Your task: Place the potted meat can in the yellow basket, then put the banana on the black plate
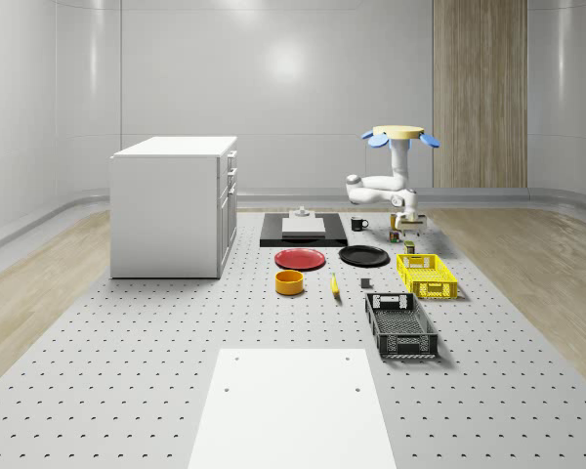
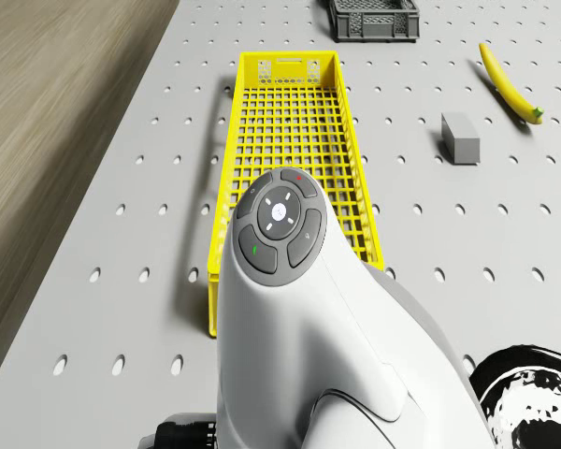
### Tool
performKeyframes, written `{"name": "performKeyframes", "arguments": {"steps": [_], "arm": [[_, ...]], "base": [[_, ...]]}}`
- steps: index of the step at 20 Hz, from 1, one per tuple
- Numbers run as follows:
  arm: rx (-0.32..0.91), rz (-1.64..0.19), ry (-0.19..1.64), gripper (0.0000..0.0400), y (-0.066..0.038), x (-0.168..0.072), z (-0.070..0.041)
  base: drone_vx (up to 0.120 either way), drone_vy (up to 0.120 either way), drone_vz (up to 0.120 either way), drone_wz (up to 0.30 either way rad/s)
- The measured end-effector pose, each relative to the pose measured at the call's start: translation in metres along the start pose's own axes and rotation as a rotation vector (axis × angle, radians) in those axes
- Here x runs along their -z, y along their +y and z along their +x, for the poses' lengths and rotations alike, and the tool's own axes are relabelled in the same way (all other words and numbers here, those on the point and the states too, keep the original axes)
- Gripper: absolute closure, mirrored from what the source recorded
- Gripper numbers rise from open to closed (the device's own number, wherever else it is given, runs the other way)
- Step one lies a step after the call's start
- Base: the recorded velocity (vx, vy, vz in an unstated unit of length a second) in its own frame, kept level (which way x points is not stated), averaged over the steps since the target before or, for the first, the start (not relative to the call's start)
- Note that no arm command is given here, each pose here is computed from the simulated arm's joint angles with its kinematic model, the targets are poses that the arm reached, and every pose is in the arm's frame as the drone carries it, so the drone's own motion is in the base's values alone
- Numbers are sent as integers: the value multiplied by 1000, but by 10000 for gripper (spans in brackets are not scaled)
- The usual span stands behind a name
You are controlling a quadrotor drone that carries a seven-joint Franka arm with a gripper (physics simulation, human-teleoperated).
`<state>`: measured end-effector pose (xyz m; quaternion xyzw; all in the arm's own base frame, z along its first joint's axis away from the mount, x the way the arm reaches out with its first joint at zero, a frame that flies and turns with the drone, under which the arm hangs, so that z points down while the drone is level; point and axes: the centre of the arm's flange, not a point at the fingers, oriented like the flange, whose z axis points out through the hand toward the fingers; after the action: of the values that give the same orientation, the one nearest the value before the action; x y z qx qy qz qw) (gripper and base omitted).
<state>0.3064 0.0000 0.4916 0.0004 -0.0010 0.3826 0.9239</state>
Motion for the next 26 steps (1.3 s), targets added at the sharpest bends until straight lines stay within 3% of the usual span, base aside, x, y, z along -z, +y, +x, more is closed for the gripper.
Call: {"name": "performKeyframes", "arguments": {"steps": [13,26], "arm": [[0,0,0,0,0,-27,0],[0,0,0,0,7,-48,7]], "base": [[0,0,0,0],[0,0,0,0]]}}
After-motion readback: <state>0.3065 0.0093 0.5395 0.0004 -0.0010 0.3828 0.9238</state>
